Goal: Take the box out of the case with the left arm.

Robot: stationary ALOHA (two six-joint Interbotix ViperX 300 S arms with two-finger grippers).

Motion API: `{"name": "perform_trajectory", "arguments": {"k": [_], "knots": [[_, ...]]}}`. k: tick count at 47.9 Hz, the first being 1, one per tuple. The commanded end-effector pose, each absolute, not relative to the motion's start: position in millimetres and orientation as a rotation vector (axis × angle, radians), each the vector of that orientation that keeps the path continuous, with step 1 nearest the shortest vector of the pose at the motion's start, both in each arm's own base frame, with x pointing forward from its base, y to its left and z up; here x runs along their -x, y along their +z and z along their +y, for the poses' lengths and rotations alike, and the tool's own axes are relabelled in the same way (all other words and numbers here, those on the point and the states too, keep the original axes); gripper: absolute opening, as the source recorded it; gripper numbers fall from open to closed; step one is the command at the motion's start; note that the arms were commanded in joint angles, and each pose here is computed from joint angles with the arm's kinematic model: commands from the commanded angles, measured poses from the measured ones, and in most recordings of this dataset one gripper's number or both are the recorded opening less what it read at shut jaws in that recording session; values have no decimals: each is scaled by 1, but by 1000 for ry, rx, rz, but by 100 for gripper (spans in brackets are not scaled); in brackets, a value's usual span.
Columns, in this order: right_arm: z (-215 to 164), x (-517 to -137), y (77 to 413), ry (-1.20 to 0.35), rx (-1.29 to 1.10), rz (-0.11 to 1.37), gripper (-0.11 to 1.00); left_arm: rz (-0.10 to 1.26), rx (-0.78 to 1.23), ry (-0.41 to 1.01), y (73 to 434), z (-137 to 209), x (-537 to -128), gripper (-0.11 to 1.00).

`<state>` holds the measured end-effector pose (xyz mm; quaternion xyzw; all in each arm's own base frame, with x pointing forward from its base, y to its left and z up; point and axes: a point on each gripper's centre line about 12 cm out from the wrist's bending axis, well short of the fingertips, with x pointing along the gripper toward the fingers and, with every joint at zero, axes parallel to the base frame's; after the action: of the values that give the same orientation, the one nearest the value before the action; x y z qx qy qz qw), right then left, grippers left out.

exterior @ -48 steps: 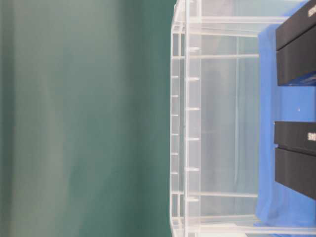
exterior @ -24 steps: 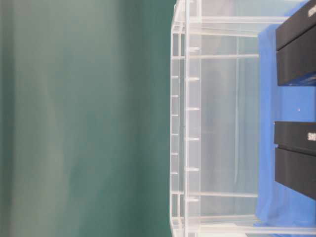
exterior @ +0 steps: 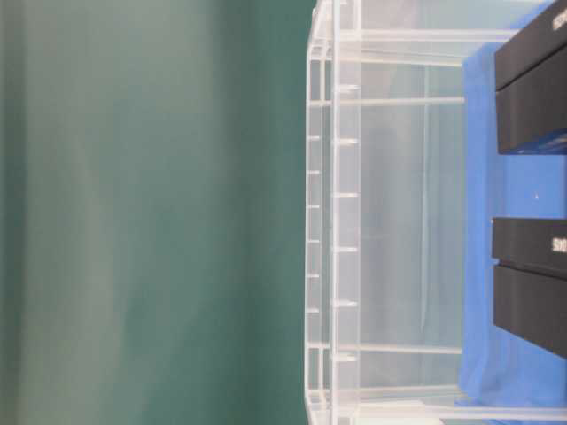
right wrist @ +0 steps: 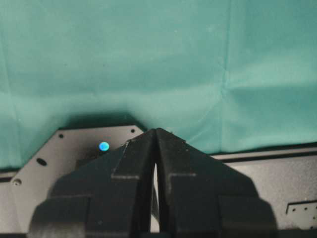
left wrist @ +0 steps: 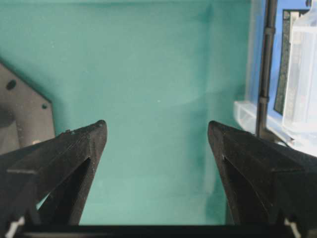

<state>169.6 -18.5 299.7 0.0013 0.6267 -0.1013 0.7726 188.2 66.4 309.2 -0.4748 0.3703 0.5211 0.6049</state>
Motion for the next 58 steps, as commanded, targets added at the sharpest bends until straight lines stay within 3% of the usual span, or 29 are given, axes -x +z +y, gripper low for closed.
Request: {"name": "perform_trajectory", "arguments": {"k": [1,58], "knots": [[-18,-170,303,-218,-5,1346,2,834,1106,1203,315,69,-188,79],[-19,-170,303,-219,-6,1346,2,832,1118,1212,314,71,-187,79]]}}
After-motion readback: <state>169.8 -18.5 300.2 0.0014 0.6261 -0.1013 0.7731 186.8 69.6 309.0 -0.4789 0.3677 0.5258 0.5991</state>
